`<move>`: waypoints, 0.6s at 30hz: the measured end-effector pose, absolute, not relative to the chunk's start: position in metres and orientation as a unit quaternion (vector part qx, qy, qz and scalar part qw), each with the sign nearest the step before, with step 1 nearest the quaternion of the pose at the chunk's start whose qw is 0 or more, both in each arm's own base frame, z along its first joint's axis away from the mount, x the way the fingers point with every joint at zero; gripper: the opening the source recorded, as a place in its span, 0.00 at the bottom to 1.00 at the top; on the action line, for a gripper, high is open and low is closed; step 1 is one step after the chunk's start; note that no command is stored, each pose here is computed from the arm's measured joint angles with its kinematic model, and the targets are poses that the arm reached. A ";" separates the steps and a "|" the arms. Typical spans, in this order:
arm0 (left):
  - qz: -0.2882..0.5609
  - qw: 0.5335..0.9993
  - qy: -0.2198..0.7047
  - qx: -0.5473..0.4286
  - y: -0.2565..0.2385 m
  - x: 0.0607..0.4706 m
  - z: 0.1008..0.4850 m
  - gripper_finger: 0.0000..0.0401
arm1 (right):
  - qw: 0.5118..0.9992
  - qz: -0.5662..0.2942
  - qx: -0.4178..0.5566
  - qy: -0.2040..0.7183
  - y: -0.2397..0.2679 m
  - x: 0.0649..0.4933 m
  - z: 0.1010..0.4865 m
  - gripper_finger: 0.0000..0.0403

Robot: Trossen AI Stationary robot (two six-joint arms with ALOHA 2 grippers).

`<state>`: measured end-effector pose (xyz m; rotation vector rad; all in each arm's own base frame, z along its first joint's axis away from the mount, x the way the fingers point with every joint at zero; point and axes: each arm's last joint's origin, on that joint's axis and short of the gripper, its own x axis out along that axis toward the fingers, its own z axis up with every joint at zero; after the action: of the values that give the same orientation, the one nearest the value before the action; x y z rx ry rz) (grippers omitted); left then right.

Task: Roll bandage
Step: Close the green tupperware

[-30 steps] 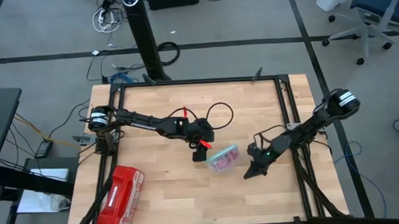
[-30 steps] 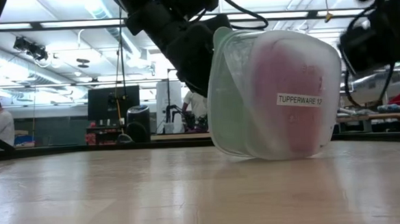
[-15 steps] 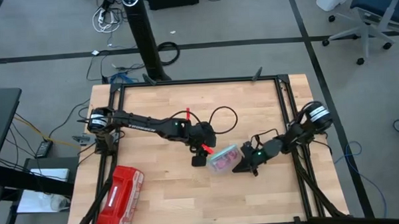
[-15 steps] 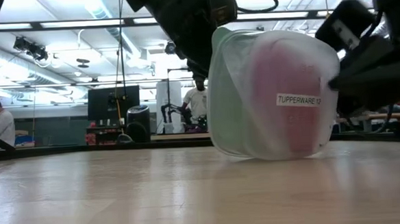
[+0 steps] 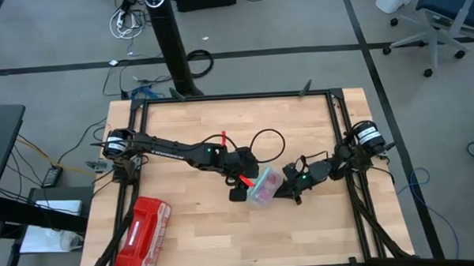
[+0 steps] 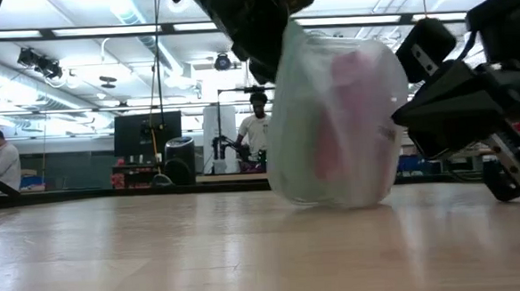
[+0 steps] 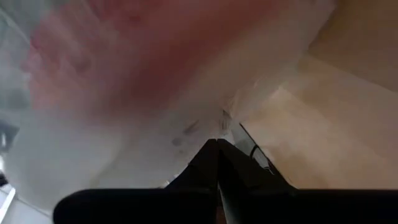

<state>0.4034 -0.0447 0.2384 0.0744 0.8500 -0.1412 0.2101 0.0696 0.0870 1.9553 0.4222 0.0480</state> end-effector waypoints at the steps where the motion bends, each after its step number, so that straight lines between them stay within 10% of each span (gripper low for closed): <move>1: -0.068 0.909 0.410 0.037 -0.046 0.404 0.241 0.44 | 0.537 0.018 0.824 0.178 0.067 0.210 0.087 0.02; 18: -0.019 0.918 0.388 0.085 -0.045 0.409 0.257 0.44 | 0.538 0.024 0.823 0.181 -0.008 0.206 0.090 0.02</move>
<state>0.4093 -0.0448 0.2570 0.1756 0.7970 -0.0396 0.2055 -0.0079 0.0900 1.9573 0.4314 0.0570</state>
